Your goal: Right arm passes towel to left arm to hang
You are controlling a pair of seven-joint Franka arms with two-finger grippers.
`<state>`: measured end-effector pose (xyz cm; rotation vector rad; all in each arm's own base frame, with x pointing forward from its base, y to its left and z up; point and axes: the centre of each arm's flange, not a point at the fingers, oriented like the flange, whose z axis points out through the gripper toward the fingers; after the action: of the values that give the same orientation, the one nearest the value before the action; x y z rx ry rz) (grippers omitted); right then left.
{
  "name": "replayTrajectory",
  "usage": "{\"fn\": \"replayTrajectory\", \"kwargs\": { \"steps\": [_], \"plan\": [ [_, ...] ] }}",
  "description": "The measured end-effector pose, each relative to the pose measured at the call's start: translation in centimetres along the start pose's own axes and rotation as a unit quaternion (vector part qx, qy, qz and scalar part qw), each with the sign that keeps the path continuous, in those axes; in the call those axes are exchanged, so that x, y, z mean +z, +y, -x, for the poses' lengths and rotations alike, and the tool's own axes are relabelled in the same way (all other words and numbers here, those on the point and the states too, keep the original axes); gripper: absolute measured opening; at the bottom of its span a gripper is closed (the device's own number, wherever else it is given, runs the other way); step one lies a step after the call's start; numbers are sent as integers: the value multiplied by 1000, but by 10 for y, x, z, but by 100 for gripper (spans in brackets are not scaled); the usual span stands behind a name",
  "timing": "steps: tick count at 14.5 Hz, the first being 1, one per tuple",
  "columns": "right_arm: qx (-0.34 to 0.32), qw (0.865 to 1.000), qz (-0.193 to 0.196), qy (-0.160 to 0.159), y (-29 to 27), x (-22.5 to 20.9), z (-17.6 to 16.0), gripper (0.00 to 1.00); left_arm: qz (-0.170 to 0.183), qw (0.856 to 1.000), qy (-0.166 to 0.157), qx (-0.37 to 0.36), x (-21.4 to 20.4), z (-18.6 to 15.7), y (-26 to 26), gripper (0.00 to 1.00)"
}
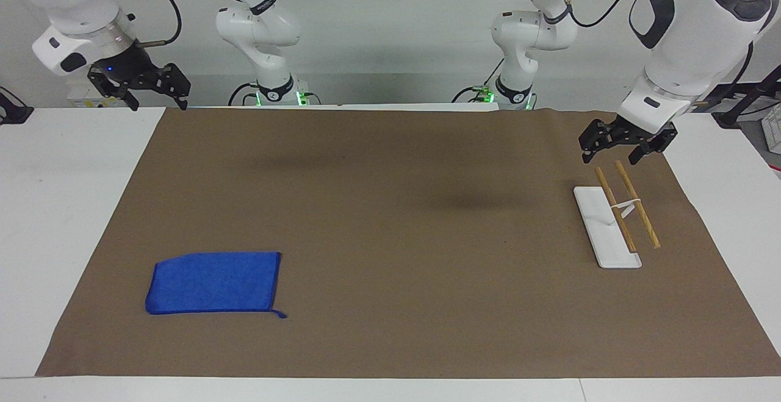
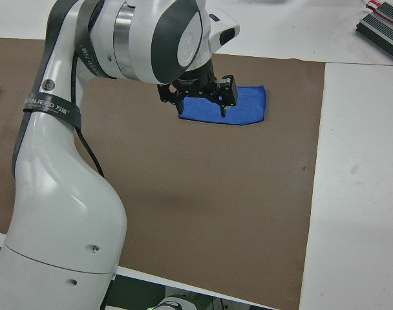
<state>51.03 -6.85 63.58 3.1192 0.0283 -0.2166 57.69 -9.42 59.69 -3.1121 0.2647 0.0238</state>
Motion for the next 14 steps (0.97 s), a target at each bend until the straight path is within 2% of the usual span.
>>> {"fn": "replayTrajectory", "kwargs": {
  "steps": [9, 12, 14],
  "plan": [
    [-2, 1000, 0, 6, 1, -1, -1, 100, 0, 1000, 0, 0, 0, 0, 0, 99],
    [-22, 999, 1, 42, -15, -4, -14, 100, 0, 1000, 0, 0, 0, 0, 0, 99],
    [-32, 998, 3, 45, -29, 11, -37, 100, 0, 1000, 0, -1, 0, 0, 0, 99]
  ]
}}
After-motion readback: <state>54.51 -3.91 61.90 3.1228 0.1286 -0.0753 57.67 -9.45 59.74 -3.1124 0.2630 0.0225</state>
